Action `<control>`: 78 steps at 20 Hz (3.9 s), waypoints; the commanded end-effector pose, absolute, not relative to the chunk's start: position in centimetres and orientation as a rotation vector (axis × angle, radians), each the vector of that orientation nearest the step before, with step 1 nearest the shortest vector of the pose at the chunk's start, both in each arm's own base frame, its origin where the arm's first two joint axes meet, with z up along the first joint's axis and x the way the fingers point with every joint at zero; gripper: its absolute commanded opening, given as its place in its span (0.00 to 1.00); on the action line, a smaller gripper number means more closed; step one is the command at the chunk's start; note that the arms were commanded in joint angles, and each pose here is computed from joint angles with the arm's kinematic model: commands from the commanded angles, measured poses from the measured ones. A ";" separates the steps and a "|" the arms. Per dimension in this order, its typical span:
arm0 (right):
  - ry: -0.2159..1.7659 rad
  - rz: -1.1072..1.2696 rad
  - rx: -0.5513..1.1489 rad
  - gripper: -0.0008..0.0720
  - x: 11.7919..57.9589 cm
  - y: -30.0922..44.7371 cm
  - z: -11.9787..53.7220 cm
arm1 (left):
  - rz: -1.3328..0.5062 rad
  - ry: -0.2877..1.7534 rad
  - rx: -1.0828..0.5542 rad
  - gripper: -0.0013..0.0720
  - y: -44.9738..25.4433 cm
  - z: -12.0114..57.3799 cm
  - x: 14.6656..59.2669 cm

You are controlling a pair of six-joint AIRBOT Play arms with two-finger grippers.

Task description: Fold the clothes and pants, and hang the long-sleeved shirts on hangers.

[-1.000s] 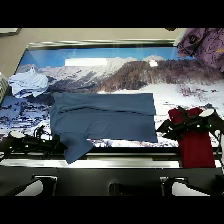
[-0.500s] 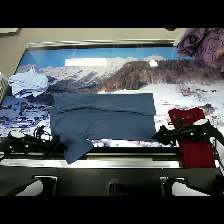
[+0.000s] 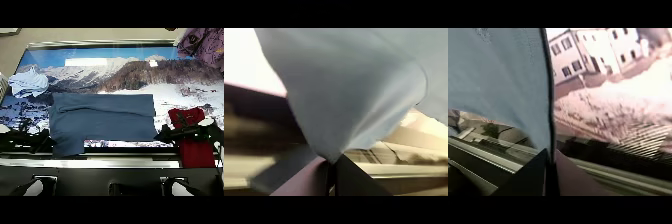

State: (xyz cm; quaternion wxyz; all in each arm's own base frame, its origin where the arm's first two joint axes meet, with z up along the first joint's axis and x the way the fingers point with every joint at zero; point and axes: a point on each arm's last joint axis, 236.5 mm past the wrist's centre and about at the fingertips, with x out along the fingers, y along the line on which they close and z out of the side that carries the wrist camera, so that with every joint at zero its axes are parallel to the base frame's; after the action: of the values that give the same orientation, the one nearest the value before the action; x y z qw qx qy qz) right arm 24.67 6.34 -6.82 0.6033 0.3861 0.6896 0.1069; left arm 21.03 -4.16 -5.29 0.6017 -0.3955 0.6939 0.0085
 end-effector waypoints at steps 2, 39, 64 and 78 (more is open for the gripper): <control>1.634 0.132 0.832 0.04 21.5 5.3 -3.5 | 0.159 1.576 -0.849 0.04 -3.0 -1.0 17.4; 1.363 0.059 0.636 0.65 44.6 2.3 -4.8 | -0.138 1.516 -0.611 0.81 -1.3 -4.9 45.7; 1.487 0.214 0.650 0.04 42.5 5.7 -2.5 | -0.274 1.336 -0.603 0.04 -9.2 1.1 49.6; 1.313 -0.007 0.450 0.04 36.8 0.9 13.6 | -0.720 1.411 -0.852 0.04 -50.0 -5.2 39.0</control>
State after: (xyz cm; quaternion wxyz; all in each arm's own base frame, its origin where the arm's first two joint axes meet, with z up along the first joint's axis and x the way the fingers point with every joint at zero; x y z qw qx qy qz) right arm 38.52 1.28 12.42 0.7717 0.2142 0.5987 0.0100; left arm 41.67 -43.84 -4.71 0.6494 -0.3159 0.6212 -0.3042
